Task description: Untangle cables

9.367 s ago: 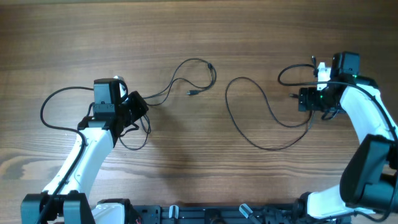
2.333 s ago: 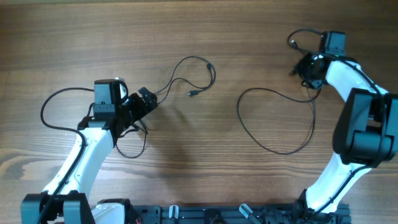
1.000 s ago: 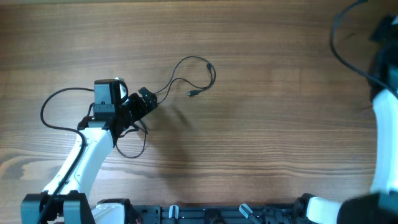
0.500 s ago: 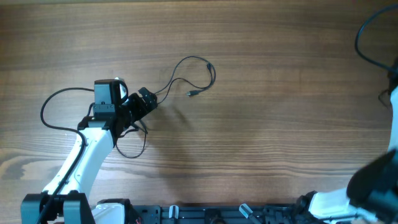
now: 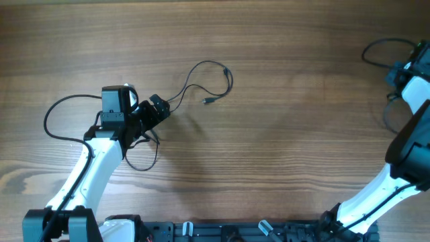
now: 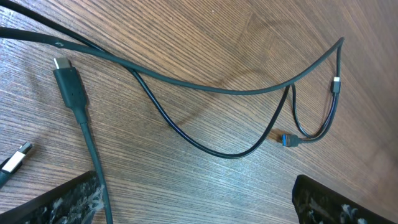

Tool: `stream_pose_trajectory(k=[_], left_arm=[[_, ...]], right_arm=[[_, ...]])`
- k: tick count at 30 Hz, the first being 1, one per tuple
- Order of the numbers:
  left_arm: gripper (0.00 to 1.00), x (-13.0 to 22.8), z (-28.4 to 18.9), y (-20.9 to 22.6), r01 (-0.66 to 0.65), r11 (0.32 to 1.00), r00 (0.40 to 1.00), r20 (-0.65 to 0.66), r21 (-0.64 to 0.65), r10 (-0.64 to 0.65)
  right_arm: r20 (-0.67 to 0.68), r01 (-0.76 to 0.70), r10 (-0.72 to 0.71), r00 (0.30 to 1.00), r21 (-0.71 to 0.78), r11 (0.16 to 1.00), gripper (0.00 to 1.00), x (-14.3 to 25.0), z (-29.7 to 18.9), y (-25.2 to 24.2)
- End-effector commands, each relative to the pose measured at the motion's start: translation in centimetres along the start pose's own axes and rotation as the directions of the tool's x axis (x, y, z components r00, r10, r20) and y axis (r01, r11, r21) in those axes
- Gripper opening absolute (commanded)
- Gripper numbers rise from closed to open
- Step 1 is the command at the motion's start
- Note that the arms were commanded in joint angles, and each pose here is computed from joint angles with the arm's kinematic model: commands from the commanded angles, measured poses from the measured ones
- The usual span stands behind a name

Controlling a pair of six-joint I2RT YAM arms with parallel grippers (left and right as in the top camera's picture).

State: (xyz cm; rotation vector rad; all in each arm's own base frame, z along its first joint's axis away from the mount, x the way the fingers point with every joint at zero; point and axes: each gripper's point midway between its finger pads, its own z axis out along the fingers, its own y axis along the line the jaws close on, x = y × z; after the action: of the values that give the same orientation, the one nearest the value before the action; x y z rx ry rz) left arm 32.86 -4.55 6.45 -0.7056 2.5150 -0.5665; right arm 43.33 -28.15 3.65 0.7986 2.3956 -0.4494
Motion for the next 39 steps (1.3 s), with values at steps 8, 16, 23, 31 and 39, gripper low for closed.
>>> stream_pose_trajectory(k=[8,16,23,31,39], left_arm=[[1.00,0.1,0.1,0.1,-0.007,1.000,1.000,-0.001,-0.006,0.007],[1.00,0.1,0.1,0.1,-0.007,1.000,1.000,-0.001,-0.006,0.007],[1.00,0.1,0.1,0.1,-0.007,1.000,1.000,-0.001,-0.006,0.007],[1.00,0.1,0.1,0.1,-0.007,1.000,1.000,-0.001,-0.006,0.007],[1.00,0.1,0.1,0.1,-0.007,1.000,1.000,-0.001,-0.006,0.007]], right_arm=[[-0.073,-0.122,0.112,0.991,-0.149,0.981,1.00,-0.1,-5.2,1.8],[-0.010,-0.292,0.313,0.950,-0.392,0.873,1.00,-4.9,-16.8,3.3],[-0.124,-0.360,0.346,0.930,-0.500,0.788,1.00,-2.7,-24.7,4.6],[-0.328,-0.304,0.139,0.934,-0.532,0.790,1.00,6.2,-32.4,8.1],[-0.361,-0.183,-0.093,0.928,-0.658,0.731,1.00,12.1,-39.5,13.5]])
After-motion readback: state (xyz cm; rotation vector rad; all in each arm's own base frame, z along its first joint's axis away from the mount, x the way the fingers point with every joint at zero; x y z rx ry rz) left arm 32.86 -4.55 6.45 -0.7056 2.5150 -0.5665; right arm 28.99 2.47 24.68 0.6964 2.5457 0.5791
